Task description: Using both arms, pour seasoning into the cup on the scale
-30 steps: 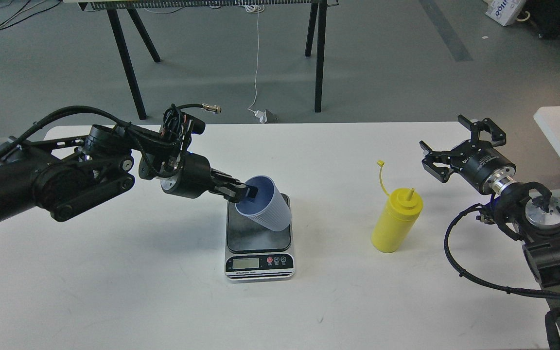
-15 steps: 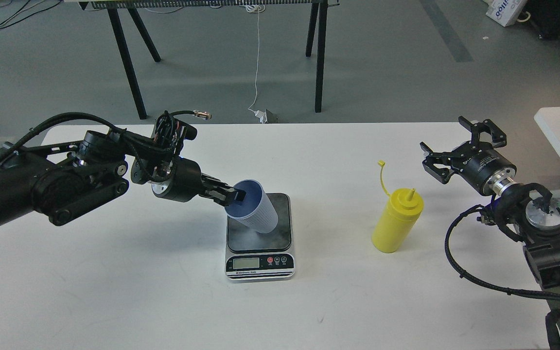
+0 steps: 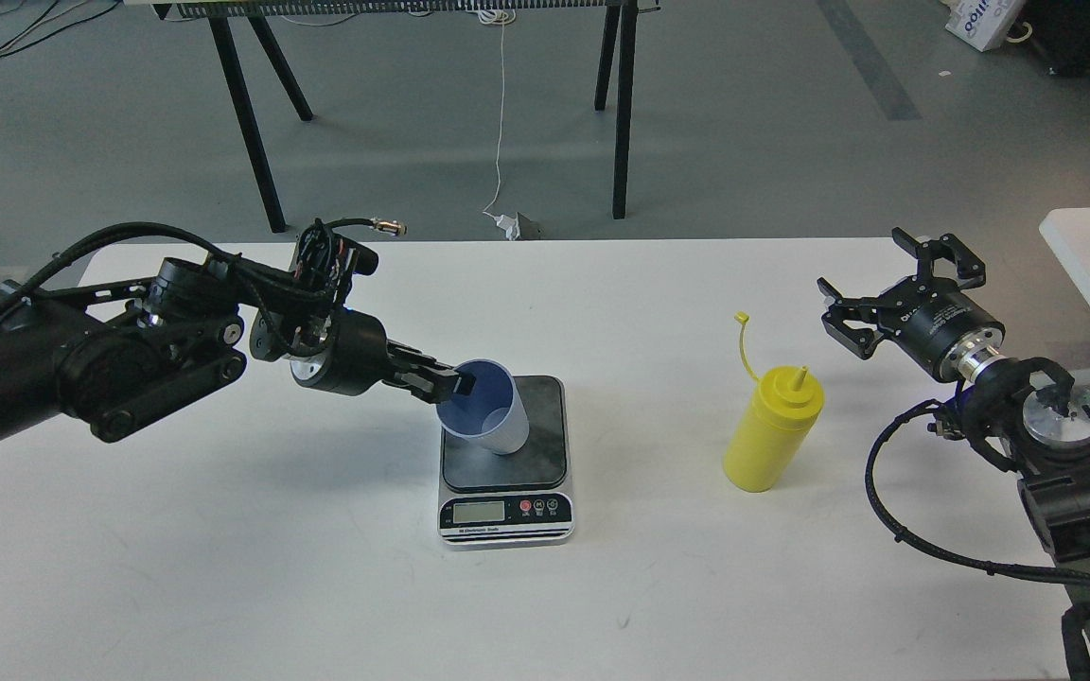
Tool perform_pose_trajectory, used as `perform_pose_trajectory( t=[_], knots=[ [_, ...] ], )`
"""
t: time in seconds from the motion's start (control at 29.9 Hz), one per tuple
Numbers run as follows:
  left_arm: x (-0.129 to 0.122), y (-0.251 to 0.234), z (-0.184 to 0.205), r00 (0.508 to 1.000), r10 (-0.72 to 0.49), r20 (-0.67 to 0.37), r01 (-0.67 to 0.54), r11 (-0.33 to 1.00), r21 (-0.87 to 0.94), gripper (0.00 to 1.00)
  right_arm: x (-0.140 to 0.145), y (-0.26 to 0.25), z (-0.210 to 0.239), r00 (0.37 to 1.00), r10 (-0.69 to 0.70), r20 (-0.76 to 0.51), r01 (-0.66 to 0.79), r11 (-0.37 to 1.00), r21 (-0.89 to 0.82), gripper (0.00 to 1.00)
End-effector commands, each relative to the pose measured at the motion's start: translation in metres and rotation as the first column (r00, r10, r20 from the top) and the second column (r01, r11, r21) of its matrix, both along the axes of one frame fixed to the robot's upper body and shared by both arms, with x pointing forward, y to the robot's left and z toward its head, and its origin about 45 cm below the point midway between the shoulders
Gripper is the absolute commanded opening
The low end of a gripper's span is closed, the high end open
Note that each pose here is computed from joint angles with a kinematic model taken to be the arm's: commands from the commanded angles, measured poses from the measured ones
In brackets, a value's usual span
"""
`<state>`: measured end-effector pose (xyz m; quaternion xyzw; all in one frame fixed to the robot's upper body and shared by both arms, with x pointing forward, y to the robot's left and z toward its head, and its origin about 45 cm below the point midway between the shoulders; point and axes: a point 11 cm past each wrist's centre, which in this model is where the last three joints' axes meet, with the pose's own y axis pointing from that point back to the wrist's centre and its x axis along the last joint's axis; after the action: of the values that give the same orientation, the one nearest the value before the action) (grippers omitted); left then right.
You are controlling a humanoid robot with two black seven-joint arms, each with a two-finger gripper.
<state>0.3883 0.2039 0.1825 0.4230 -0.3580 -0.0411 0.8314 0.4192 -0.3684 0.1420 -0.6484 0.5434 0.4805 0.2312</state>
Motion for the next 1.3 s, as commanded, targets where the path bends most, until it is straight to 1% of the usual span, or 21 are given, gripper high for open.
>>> perform_pose_trajectory(
  t=[0.0, 0.1, 0.3, 0.33, 0.43, 0.5, 0.53, 0.57, 0.63, 0.7, 0.77, 0.83, 0.87, 0.94, 1.0, 1.07, 1.2, 1.27],
  knots=[
    [0.0, 0.002, 0.001, 1.0, 0.003, 0.001, -0.003, 1.0, 0.0, 0.29, 0.0, 0.0, 0.0, 1.0, -0.001, -0.001, 0.001, 1.0, 0.0, 1.0],
    [0.001, 0.002, 0.002, 1.0, 0.005, 0.002, -0.005, 1.0, -0.003, 0.38, 0.0, 0.0, 0.0, 1.0, 0.001, 0.0, -0.001, 1.0, 0.0, 1.0],
    [0.006, 0.0, 0.012, 1.0, 0.018, 0.012, -0.017, 0.999, -0.029, 0.68, 0.002, 0.001, 0.002, 1.0, 0.003, 0.005, -0.003, 1.0, 0.001, 1.0],
    [0.008, 0.001, 0.015, 1.0, 0.028, 0.014, -0.027, 0.999, -0.037, 0.74, 0.003, 0.002, 0.004, 1.0, 0.005, 0.009, -0.005, 1.0, 0.001, 1.0],
    [0.015, 0.013, 0.028, 0.997, 0.08, 0.017, -0.078, 0.994, -0.07, 0.87, 0.005, 0.004, 0.007, 1.0, 0.011, 0.017, -0.011, 1.0, 0.0, 1.0],
    [0.018, 0.014, 0.035, 0.994, 0.108, 0.005, -0.107, 0.988, -0.108, 0.95, 0.005, 0.003, 0.008, 1.0, 0.012, 0.018, -0.012, 1.0, -0.003, 1.0],
    [0.019, 0.014, 0.038, 0.993, 0.12, -0.002, -0.119, 0.985, -0.126, 0.97, 0.006, 0.004, 0.008, 1.0, 0.013, 0.019, -0.013, 1.0, -0.004, 1.0],
    [0.022, 0.018, 0.043, 0.99, 0.14, -0.005, -0.14, 0.98, -0.145, 0.99, 0.006, 0.005, 0.01, 1.0, 0.016, 0.023, -0.016, 1.0, -0.003, 1.0],
    [0.028, 0.029, 0.058, 0.982, 0.189, -0.003, -0.187, 0.965, -0.182, 0.99, 0.009, 0.006, 0.016, 0.999, 0.025, 0.04, -0.025, 1.0, -0.003, 1.0],
    [0.033, 0.038, 0.068, 0.971, 0.238, -0.017, -0.236, 0.945, -0.228, 0.99, 0.012, -0.002, 0.034, 0.996, 0.034, 0.08, -0.032, 0.999, -0.026, 1.0],
    [0.043, 0.047, 0.077, 0.95, 0.31, -0.041, -0.308, 0.904, -0.297, 0.99, 0.019, -0.021, 0.075, 0.984, 0.03, 0.175, -0.02, 0.998, -0.061, 1.0],
    [0.048, 0.054, 0.08, 0.931, 0.357, -0.072, -0.36, 0.867, -0.345, 1.0, 0.02, -0.048, 0.125, 0.954, -0.015, 0.299, 0.04, 0.996, -0.079, 1.0],
    [0.049, 0.056, 0.08, 0.926, 0.369, -0.082, -0.374, 0.857, -0.354, 1.0, 0.017, -0.063, 0.15, 0.934, -0.036, 0.355, 0.07, 0.994, -0.085, 1.0],
    [0.045, 0.062, 0.072, 0.915, 0.388, -0.109, -0.4, 0.844, -0.358, 1.0, 0.005, -0.087, 0.172, 0.913, -0.069, 0.402, 0.11, 0.991, -0.079, 1.0],
    [0.04, 0.068, 0.059, 0.905, 0.403, -0.136, -0.425, 0.837, -0.346, 1.0, -0.014, -0.114, 0.167, 0.914, -0.134, 0.383, 0.154, 0.988, -0.023, 1.0],
    [0.036, 0.069, 0.049, 0.901, 0.406, -0.155, -0.435, 0.835, -0.337, 1.0, -0.03, -0.128, 0.155, 0.925, -0.173, 0.337, 0.16, 0.985, 0.068, 1.0],
    [0.025, 0.074, 0.03, 0.888, 0.416, -0.195, -0.458, 0.83, -0.319, 1.0, -0.075, -0.142, 0.104, 0.963, -0.198, 0.183, 0.141, 0.949, 0.283, 1.0],
    [0.023, 0.073, 0.027, 0.887, 0.415, -0.201, -0.46, 0.83, -0.317, 1.0, -0.092, -0.144, 0.085, 0.964, -0.226, 0.138, 0.168, 0.924, 0.343, 1.0]
  ],
)
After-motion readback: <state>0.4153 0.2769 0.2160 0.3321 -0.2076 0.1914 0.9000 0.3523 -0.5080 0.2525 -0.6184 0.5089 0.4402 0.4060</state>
